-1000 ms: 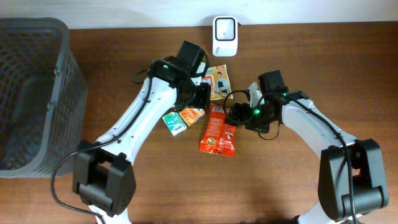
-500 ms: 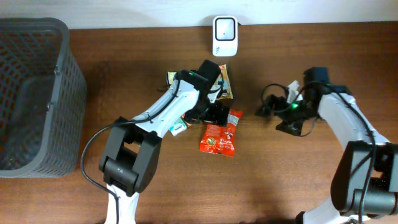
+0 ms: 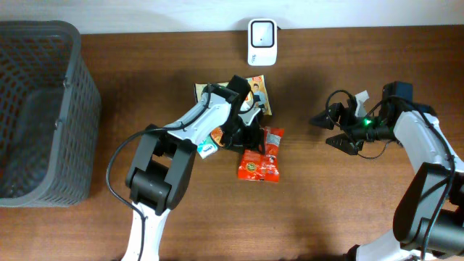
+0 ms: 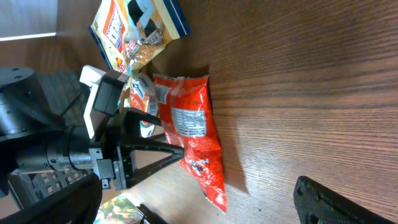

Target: Scan the item barcode

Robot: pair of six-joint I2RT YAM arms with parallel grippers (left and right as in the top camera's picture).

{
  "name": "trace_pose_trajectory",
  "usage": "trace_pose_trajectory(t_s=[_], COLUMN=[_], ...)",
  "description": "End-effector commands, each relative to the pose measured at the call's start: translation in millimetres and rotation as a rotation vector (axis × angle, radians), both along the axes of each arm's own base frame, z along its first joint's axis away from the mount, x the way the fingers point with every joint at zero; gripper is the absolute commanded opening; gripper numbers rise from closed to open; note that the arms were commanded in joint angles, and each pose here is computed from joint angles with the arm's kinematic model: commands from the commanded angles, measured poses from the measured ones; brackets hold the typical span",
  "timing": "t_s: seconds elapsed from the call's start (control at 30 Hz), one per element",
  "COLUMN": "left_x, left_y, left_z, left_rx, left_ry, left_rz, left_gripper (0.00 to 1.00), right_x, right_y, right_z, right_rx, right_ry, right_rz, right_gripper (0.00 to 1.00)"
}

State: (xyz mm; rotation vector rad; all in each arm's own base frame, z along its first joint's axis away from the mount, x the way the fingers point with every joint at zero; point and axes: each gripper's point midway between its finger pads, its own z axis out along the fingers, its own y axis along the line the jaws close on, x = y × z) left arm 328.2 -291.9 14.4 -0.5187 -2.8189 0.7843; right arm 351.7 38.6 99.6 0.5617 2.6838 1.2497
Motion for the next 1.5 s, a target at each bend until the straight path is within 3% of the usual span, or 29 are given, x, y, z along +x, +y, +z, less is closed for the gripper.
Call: trace_pose_trajectory(t_s=[0.0, 0.17, 0.4, 0.63, 0.73, 0.87, 1.0, 1.17, 1.3, 1.47], left_x=[-6.8, 2.3, 39.4, 110.7, 116.8, 118.8, 106.0, 81.6, 64.3, 42.0], left_y=[-5.1, 9.6, 44.4, 101.7, 102.9, 108.5, 80.9, 60.4, 39.6, 8.9], left_z=[-11.2, -17.4, 18.4, 108.4, 123.4, 144.2, 141.1, 111.6, 79.2, 54.3], left_rx=[-0.030, 0.041, 0.251, 0.676, 0.779, 0.978, 0.952, 0.947, 0.947, 0.927], left_ry=[0.034, -0.002, -0.125, -0.528, -0.625, -0.765, -0.792, -0.766, -0.774, -0.784], left_rz=[-0.028, -0.015, 0.006, 0.065, 0.051, 0.059, 0.038, 0.156, 0.092, 0.006], left_gripper=[0.32, 0.00, 0.00, 0.00, 0.00, 0.00, 0.00, 0.00, 0.00, 0.22], right_x=[4.3, 3.9, 3.9, 3.9, 3.9, 3.2, 1.7, -1.3, -3.7, -6.8], right_y=[1.4, 1.4, 1.4, 1.4, 0.8, -3.2, -2.8, -2.1, -2.1, -1.4], right_z=[6.4, 6.3, 6.2, 6.2, 5.5, 0.9, 0.8, 0.5, 0.2, 0.2], right_rx=[0.007, 0.002, 0.000, 0.000, -0.006, -0.040, -0.037, -0.032, -0.029, -0.029], right_ry=[-0.041, -0.052, -0.057, -0.057, -0.056, -0.044, -0.037, -0.021, -0.009, -0.008], right_rz=[0.025, 0.037, 0.042, 0.042, 0.041, 0.038, 0.038, 0.038, 0.037, 0.051], right_gripper=[0.99, 0.98, 0.98, 0.98, 0.98, 0.98, 0.98, 0.98, 0.98, 0.98])
